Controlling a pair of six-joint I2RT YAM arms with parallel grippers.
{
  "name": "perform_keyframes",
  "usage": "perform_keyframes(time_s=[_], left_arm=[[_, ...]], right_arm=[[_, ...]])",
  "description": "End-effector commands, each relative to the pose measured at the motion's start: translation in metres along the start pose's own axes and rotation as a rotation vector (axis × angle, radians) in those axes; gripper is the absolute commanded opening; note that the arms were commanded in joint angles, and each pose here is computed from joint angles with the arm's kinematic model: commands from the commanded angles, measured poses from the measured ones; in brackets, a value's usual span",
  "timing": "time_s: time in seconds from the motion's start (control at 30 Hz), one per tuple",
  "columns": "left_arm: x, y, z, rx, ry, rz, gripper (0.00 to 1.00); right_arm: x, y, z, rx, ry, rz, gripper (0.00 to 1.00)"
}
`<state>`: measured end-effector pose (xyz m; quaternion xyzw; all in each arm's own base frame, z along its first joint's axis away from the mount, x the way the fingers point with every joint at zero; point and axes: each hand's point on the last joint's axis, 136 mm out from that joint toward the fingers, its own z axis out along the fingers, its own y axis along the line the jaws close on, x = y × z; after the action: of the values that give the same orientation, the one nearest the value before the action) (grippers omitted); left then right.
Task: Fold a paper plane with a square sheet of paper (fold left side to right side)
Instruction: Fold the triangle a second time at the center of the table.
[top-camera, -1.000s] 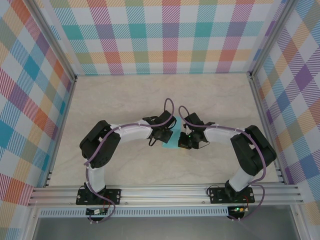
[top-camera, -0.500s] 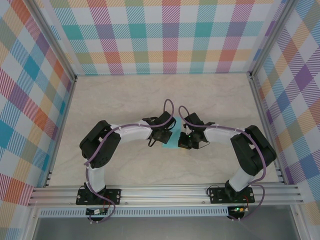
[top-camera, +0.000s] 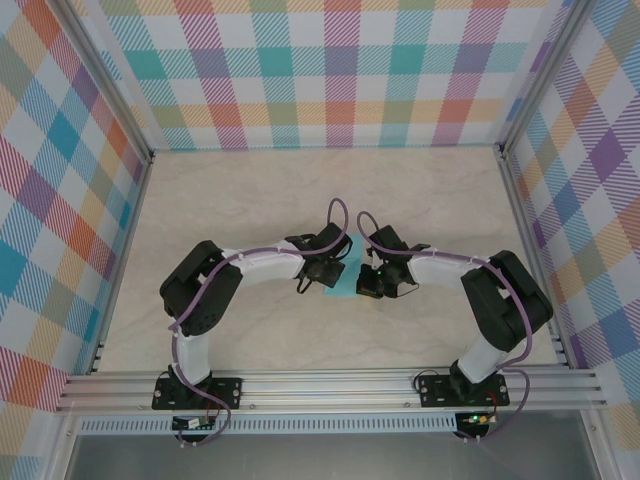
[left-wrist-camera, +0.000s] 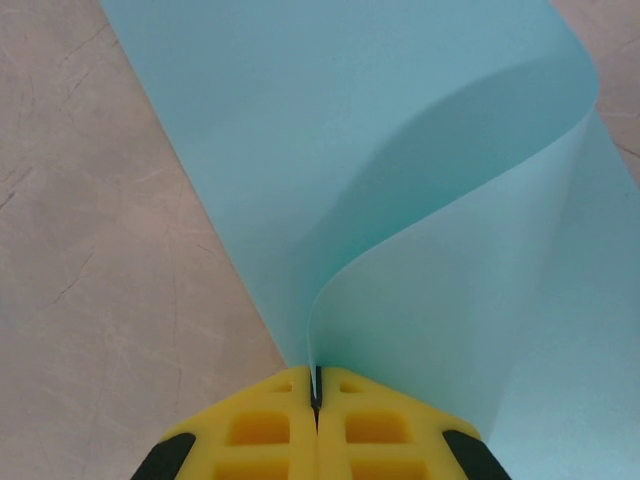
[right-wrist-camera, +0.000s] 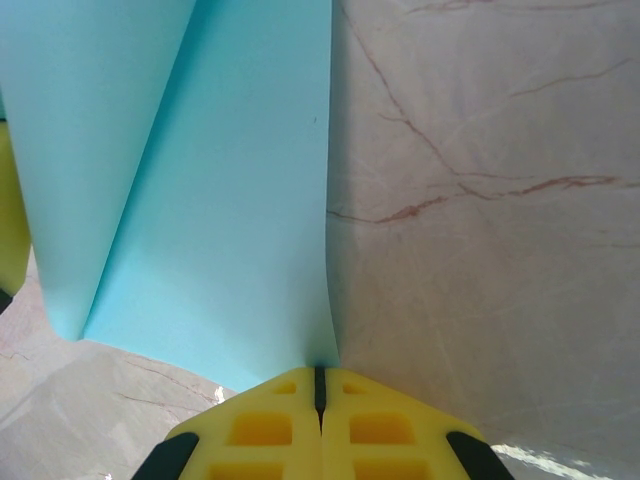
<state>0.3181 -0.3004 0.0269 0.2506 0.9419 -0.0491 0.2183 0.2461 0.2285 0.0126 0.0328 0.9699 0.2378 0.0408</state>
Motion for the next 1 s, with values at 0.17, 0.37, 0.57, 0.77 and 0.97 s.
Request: perform_keyframes(time_s=[0.17, 0.37, 0.57, 0.77, 0.97], left_arm=[[0.012, 0.009, 0.013, -0.016, 0.033, -0.002, 0.0], [0.016, 0.011, 0.013, -0.025, 0.035, -0.003, 0.0], [0.019, 0.013, 0.01, -0.029, 0.036, -0.003, 0.0], [0.022, 0.012, 0.01, -0.025, 0.04, 0.0, 0.0], [0.024, 0.012, 0.013, -0.023, 0.047, -0.002, 0.0]], right_arm=[[0.022, -0.03, 0.013, 0.122, 0.074, 0.002, 0.02], [0.021, -0.028, 0.012, 0.12, 0.073, -0.001, 0.02], [0.021, -0.028, 0.012, 0.117, 0.072, -0.001, 0.02], [0.013, -0.011, 0.002, 0.037, 0.026, -0.011, 0.04], [-0.008, 0.013, -0.037, -0.15, -0.091, 0.012, 0.09]])
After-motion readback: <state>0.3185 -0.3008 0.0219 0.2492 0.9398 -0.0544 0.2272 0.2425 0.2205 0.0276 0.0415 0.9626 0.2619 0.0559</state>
